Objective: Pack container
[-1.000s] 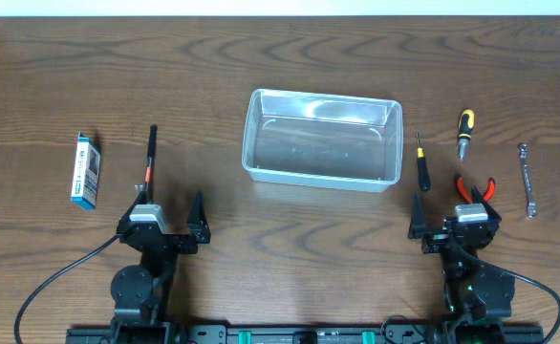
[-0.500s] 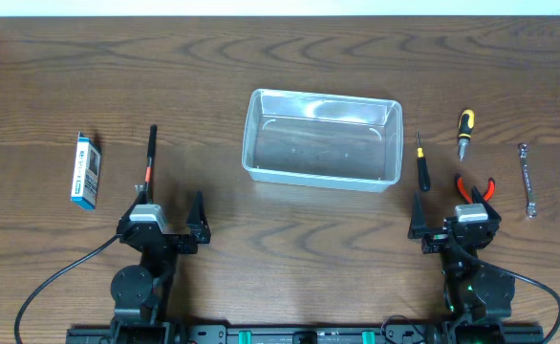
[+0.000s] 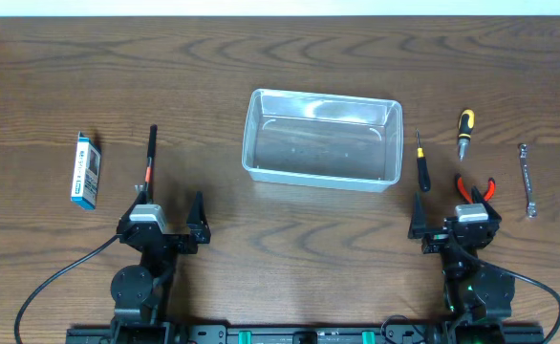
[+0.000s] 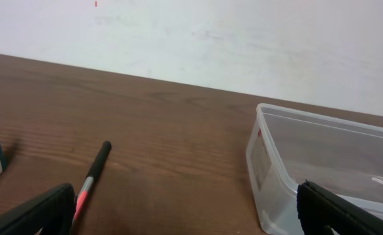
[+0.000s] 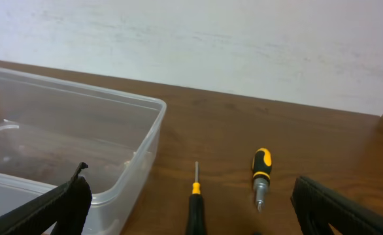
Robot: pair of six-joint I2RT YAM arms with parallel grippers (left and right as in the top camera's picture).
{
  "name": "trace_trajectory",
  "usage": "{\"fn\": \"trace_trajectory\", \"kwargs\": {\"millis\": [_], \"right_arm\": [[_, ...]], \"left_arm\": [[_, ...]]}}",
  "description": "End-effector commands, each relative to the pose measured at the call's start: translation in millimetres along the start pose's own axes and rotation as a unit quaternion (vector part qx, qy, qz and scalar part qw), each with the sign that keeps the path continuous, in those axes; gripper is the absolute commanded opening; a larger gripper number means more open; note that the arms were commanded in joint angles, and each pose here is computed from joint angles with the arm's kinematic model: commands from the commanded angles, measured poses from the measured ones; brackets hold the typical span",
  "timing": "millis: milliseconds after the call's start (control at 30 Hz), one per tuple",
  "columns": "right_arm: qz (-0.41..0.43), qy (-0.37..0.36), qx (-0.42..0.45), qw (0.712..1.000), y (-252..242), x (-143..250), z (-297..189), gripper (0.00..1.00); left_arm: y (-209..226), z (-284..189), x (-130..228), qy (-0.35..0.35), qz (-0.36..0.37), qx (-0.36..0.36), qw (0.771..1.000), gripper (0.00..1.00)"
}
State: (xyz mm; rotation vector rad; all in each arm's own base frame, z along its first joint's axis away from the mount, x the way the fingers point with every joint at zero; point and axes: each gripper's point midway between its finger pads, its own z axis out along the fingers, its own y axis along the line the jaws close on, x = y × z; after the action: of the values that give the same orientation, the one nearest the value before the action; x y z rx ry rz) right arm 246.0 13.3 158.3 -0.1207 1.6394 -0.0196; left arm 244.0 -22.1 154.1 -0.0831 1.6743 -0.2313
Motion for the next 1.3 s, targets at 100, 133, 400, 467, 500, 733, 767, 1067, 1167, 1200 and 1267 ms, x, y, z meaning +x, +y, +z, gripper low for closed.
{"fn": "trace_trajectory", "kwargs": {"millis": [100,133,400,467,500,733,767,1067,1167,1200,1267], "right_arm": [[0.105,-0.007,-0.003,0.994,1,-6,-1,0.99],[0.109,-0.014,-0.005,0.994,1,-13,-2,0.99],[0.056,0.039,0.021,0.997,-16,-76,-3,0.99],[0.056,0.093,0.027,0.994,-21,-82,6,0.99],[0.058,0.121,0.028,0.991,-23,-84,11,0.99],[0.065,0.412,0.025,0.909,-35,-78,40,0.99],[0.065,0.439,0.024,0.896,-37,-77,43,0.99],[0.067,0.470,0.023,0.880,-49,-77,137,0.21],[0.087,0.469,0.028,0.878,-48,-59,162,0.01],[0.087,0.476,0.027,0.875,-47,-50,168,0.01],[0.088,0.495,0.026,0.864,-46,-30,176,0.01]], "left_arm": [[-4,-3,3,0.020,-0.025,0.009,0.999,0.98],[-6,-6,-6,0.019,-0.031,0.009,0.999,0.98],[-5,-29,-77,0.098,-0.027,-0.056,0.993,0.98],[2,-30,-81,0.147,-0.020,-0.090,0.985,0.98],[3,-30,-82,0.177,-0.019,-0.099,0.979,0.98],[3,-20,-82,0.339,-0.015,-0.131,0.932,0.98],[2,-19,-80,0.356,-0.016,-0.133,0.925,0.98],[7,-9,-69,0.412,-0.012,-0.148,0.899,0.98],[14,-13,-69,0.412,-0.003,-0.168,0.896,0.98],[17,-14,-69,0.413,0.001,-0.176,0.894,0.98],[20,-16,-69,0.415,0.005,-0.183,0.891,0.98]]}}
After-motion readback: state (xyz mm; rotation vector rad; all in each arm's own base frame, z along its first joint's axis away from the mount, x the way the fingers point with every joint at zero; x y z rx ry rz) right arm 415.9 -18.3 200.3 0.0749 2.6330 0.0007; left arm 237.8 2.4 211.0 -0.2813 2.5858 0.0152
